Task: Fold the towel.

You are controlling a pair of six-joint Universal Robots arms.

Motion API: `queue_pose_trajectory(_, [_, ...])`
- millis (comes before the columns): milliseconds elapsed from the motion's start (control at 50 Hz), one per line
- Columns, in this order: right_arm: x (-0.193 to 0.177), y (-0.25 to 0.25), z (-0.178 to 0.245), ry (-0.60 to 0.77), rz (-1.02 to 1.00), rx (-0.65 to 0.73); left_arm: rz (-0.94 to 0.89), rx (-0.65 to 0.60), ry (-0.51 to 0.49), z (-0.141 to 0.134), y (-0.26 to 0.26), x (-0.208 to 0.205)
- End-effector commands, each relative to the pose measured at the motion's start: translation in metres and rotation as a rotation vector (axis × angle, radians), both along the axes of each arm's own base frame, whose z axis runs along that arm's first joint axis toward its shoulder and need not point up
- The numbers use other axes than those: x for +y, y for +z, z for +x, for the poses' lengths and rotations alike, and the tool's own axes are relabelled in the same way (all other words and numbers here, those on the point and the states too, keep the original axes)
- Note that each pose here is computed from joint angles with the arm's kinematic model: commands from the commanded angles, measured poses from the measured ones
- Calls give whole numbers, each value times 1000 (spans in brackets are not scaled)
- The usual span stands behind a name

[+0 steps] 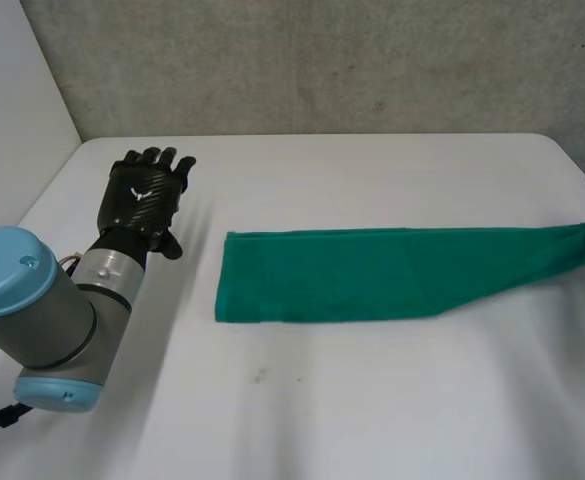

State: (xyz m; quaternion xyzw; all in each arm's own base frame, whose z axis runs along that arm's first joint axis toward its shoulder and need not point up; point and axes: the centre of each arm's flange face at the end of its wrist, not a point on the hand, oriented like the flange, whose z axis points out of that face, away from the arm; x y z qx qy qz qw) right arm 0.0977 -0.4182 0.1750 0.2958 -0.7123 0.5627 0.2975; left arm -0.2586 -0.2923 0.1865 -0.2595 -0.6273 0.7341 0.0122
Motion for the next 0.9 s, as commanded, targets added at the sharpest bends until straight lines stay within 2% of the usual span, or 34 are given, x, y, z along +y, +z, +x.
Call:
queue_pose_trajectory(20, [19, 41, 113, 314, -147, 19, 4, -2, -1, 0, -1, 2])
queue_pose_trajectory(80, [37, 50, 153, 445, -177, 4, 4, -2, -1, 0, -1, 2])
queue_pose_trajectory(100, [51, 53, 177, 539, -191, -4, 4, -2, -1, 0, -1, 2])
queue_pose_trajectory(160, [78, 54, 217, 700, -204, -21, 4, -2, 1, 1, -1, 2])
queue_pose_trajectory(200, [97, 48, 244, 816, -195, -32, 5, -4, 1, 1, -2, 2])
queue_pose_trajectory(260, [145, 20, 297, 1073, -144, -55, 6, -2, 1, 1, -2, 2])
queue_pose_trajectory(340, [177, -16, 323, 1237, -63, -63, 5, -4, -1, 1, -2, 2])
queue_pose_trajectory(400, [191, -45, 331, 1290, 7, -61, 7, -4, 1, 1, -2, 2])
queue_pose_trajectory(520, [183, -54, 324, 1222, 36, -59, 8, -5, 1, 1, -3, 2])
queue_pose_trajectory(600, [168, -25, 314, 1115, 0, -102, 9, -5, -2, 0, -3, 3])
queue_pose_trajectory(660, [140, 5, 282, 937, 18, -247, 12, -7, -5, -1, -4, 3])
queue_pose_trajectory(680, [131, 8, 266, 862, 60, -333, 11, -6, -7, -1, -4, 3])
queue_pose_trajectory(720, [129, 8, 259, 829, 84, -374, 12, -8, -10, -2, -5, 4])
queue_pose_trajectory(760, [125, 3, 236, 724, 185, -517, 13, -9, -11, -2, -5, 5])
queue_pose_trajectory(840, [127, -12, 208, 610, 309, -594, 19, -11, -14, -3, -7, 6])
queue_pose_trajectory(900, [123, -25, 189, 540, 358, -594, 20, -11, -14, -3, -8, 6])
